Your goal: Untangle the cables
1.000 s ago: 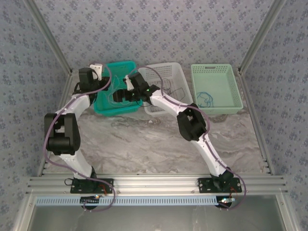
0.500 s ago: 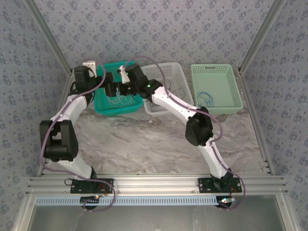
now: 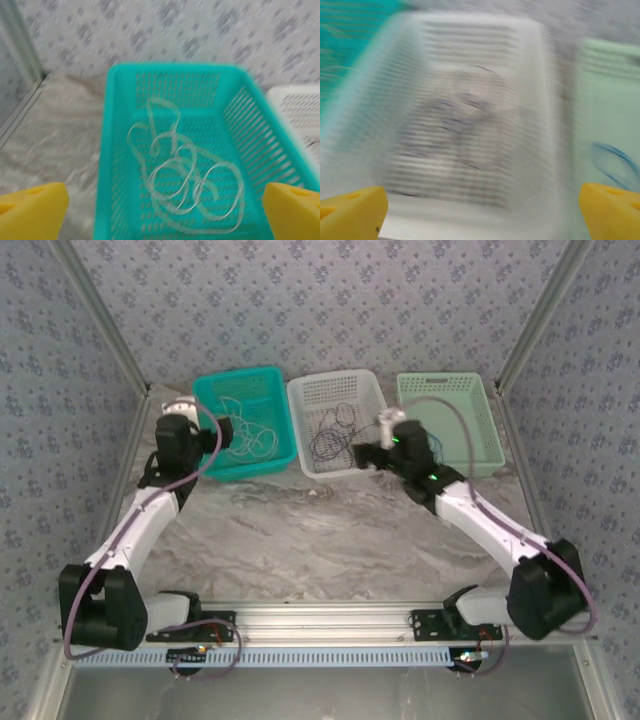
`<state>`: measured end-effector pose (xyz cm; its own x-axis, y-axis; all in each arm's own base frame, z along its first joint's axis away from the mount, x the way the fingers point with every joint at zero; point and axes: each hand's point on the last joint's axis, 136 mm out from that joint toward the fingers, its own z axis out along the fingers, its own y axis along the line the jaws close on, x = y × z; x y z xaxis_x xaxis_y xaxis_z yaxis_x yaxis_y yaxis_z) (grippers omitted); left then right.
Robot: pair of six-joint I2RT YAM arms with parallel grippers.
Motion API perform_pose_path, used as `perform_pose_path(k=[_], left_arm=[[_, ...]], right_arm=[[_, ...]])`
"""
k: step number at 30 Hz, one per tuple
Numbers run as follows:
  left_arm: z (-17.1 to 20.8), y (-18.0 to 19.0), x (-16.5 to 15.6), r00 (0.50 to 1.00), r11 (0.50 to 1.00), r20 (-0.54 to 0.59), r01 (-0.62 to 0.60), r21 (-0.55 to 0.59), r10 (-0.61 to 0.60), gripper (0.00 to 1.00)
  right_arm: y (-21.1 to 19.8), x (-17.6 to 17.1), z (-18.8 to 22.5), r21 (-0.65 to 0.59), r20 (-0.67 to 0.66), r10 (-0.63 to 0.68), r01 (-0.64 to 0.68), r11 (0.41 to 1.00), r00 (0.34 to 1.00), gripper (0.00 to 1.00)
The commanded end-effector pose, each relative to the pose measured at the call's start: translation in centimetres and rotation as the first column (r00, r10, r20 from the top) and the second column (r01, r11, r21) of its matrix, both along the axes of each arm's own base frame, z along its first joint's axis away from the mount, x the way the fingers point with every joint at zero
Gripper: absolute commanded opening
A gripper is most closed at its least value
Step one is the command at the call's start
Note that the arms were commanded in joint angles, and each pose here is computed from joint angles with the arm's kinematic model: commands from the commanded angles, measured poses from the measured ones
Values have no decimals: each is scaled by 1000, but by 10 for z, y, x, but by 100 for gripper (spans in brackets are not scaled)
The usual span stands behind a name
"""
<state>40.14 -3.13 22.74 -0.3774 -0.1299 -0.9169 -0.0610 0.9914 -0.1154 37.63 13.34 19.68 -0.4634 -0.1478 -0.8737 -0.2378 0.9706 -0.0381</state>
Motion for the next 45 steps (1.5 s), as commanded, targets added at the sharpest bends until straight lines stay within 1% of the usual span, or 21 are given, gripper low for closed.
perform_pose_path(k=[1,3,5,7,9,12,14,16,17,18,19,21,25,28,30,31,32,34,45], left_arm=[[-16,20,-17,997,995,7,-78,68,78,99],[-33,24,-22,996,992,-6,-91,90,92,100],[-52,25,-24,996,989,-13,-88,122,90,99],[-66,25,-24,997,986,-20,-69,149,73,99],[-81,23,-24,998,984,-31,-51,169,57,99],[-102,17,-27,1000,979,-23,3,202,2,100],[-112,16,-29,1000,975,5,21,220,-23,99],[-110,14,-29,999,974,6,50,220,-52,99],[-109,15,-29,998,977,24,48,207,-54,99],[-108,14,-28,997,980,40,57,190,-66,99],[-109,17,-28,997,982,36,55,183,-62,99],[-110,20,-25,997,984,34,61,166,-68,100],[-112,28,-21,997,987,45,50,151,-58,99],[-126,35,-16,997,991,68,35,131,-44,99],[-134,36,-8,998,992,55,36,121,-42,99],[-139,37,-6,999,992,1,42,117,-43,99],[-138,39,-3,1000,993,-12,30,113,-29,99],[-138,48,-4,1000,996,4,-9,93,9,99],[-139,46,-4,1000,994,-4,-12,109,12,99]], right_arm=[[-74,-9,-27,-102,99,-128,138,985,987,100],[-107,-21,-51,-85,102,-183,192,978,978,100],[-139,-28,-67,-3,138,-269,272,962,953,100],[-154,-27,-74,62,157,-320,314,947,934,100],[-164,-18,-80,45,159,-359,356,933,920,100],[-162,-2,-85,52,142,-334,330,943,932,99],[-158,2,-99,45,144,-328,325,945,934,99],[-154,8,-107,31,169,-310,310,950,935,99],[-150,10,-108,13,155,-297,299,954,942,99],[-149,10,-113,1,107,-295,297,955,949,98],[-148,13,-112,7,125,-283,285,959,951,98],[-148,12,-114,14,102,-280,280,960,955,99],[-150,14,-113,14,99,-284,284,959,954,100],[-150,14,-114,23,96,-282,282,959,954,100],[-150,14,-114,24,95,-282,281,959,955,100],[-150,15,-113,24,98,-282,281,959,954,100],[-150,14,-113,24,98,-282,281,960,955,100],[-150,14,-114,27,92,-279,278,960,956,100],[-150,14,-114,28,93,-280,278,960,956,100]])
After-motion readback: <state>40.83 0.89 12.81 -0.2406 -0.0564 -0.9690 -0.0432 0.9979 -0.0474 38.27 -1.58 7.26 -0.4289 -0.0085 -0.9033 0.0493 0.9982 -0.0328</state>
